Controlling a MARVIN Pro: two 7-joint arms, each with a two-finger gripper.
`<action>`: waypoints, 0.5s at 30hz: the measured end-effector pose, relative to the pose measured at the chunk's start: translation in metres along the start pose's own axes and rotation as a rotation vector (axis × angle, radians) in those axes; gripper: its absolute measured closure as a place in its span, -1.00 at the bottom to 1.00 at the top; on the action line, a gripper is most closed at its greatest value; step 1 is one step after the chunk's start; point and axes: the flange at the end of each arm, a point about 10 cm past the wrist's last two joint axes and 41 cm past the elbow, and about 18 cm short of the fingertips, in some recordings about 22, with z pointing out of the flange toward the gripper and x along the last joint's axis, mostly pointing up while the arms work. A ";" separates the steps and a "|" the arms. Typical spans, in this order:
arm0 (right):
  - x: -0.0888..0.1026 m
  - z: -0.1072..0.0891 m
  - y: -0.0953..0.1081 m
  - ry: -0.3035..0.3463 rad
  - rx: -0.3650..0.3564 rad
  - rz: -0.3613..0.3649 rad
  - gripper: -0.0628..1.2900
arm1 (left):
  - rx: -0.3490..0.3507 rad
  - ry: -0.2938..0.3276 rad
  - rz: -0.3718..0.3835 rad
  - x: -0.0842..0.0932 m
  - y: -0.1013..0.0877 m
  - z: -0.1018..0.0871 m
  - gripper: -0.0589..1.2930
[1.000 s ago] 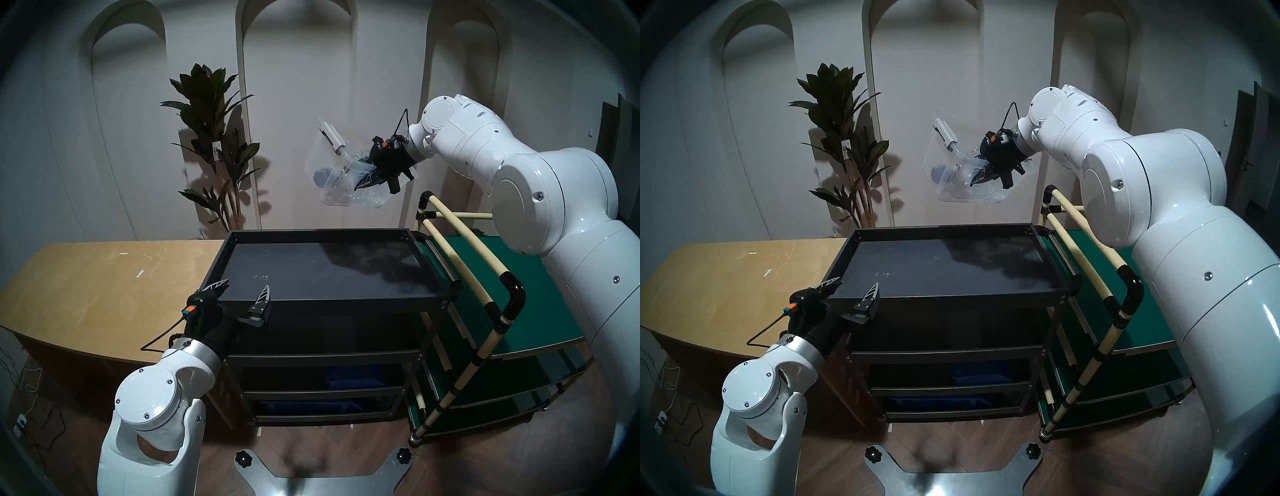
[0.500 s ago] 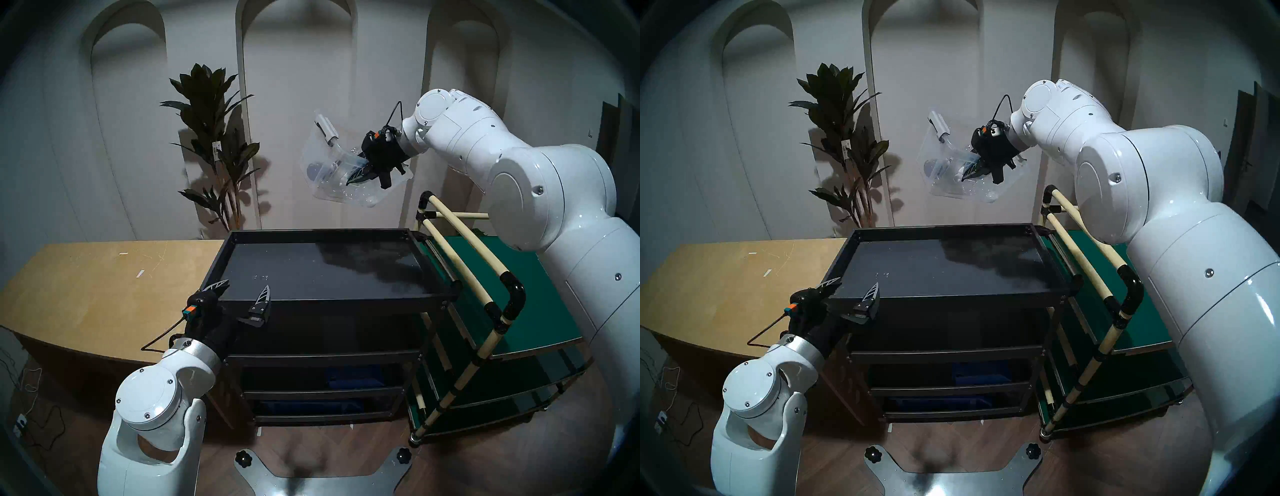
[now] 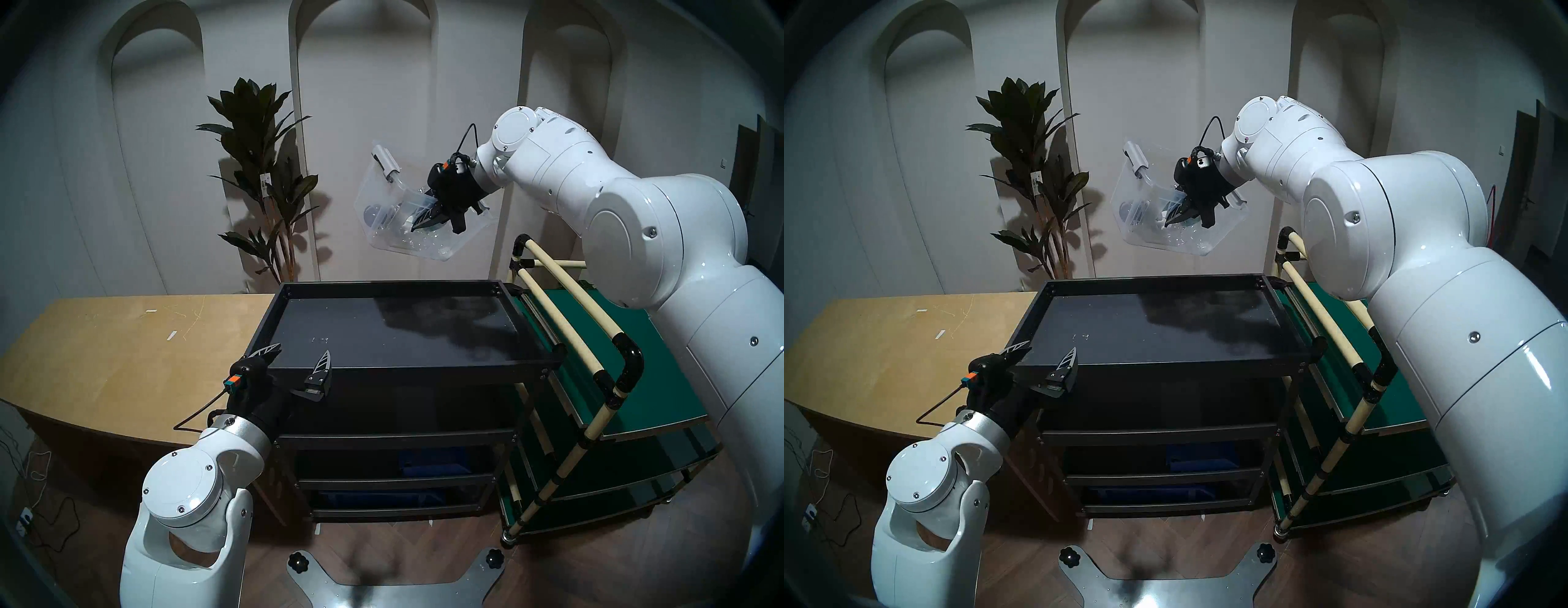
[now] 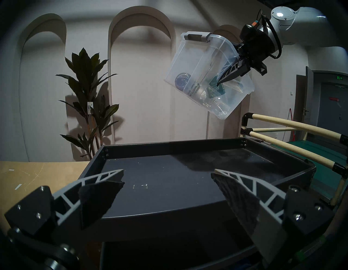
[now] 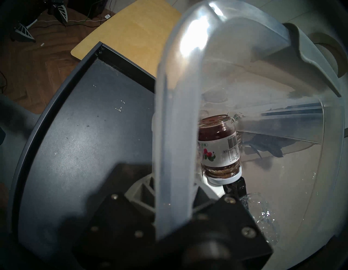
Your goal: Put the storage box onto the shelf
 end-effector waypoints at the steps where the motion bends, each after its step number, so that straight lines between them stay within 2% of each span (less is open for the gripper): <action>1: 0.002 0.002 0.000 0.001 0.005 0.003 0.67 | 0.000 0.000 0.000 0.000 0.000 0.000 -0.97; 15: 0.017 0.018 -0.005 0.007 0.062 0.036 0.67 | 0.001 -0.003 -0.001 -0.001 0.000 0.001 -0.97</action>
